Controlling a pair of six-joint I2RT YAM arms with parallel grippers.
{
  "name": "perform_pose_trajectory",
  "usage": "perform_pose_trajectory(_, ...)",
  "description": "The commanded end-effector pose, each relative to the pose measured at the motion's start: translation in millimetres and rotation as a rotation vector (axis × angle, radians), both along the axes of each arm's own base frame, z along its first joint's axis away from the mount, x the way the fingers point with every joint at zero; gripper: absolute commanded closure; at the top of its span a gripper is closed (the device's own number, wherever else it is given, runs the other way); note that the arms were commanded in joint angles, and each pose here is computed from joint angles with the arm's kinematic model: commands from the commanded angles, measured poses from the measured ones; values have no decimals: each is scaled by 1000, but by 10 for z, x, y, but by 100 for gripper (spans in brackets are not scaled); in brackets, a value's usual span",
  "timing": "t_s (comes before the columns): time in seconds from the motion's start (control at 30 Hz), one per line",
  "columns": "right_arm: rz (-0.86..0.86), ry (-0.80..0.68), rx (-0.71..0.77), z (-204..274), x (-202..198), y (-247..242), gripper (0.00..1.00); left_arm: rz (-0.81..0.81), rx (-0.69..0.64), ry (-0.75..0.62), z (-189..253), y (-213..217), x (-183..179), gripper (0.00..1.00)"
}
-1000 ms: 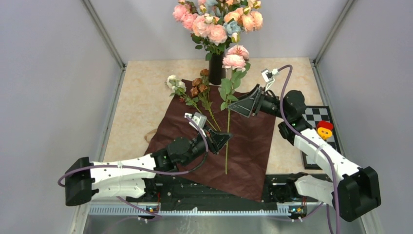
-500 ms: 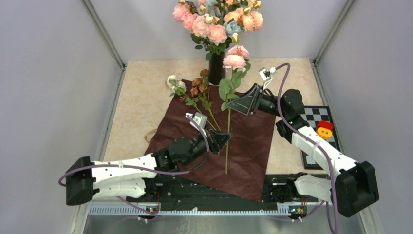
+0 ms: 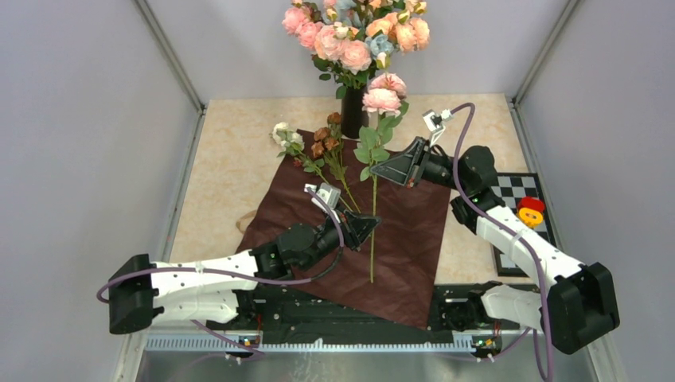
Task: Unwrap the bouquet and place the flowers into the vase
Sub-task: Insert the fake flower into the vase.
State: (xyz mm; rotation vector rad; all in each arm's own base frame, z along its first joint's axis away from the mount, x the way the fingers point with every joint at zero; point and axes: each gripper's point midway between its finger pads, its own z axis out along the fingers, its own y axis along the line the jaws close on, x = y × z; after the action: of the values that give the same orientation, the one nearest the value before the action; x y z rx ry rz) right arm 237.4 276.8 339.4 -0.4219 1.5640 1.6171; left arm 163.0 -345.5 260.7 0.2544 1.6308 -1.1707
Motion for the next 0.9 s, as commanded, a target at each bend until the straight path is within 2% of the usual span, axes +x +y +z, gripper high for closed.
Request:
perform_pose_trajectory(0.0,19,-126,41,324,-84,14,100,27,-52,-7,236,-42,55,100)
perform_pose_trajectory(0.07,13,-139,36,331,-93,3,100,32,-39,3,218,-63,74,100)
perform_pose_trajectory(0.1,7,-147,31,334,-96,-4,100,41,-30,14,199,-67,90,92)
perform_pose_trajectory(0.23,-57,-184,-13,316,-61,-63,100,73,1,35,107,-59,142,47)
perform_pose_trajectory(0.33,-140,-208,-64,304,-2,-145,100,81,32,25,94,-37,166,9)
perform_pose_trajectory(0.37,-167,-213,-88,293,0,-186,100,83,56,21,79,-23,177,2)
perform_pose_trajectory(0.6,-377,-283,-219,300,150,-470,100,34,221,28,-12,210,352,1)
perform_pose_trajectory(0.77,-506,-315,-248,492,290,-634,100,192,400,142,-300,862,849,1)
perform_pose_trajectory(0.87,-581,-341,-247,679,414,-705,100,280,459,175,-302,1244,1060,1)
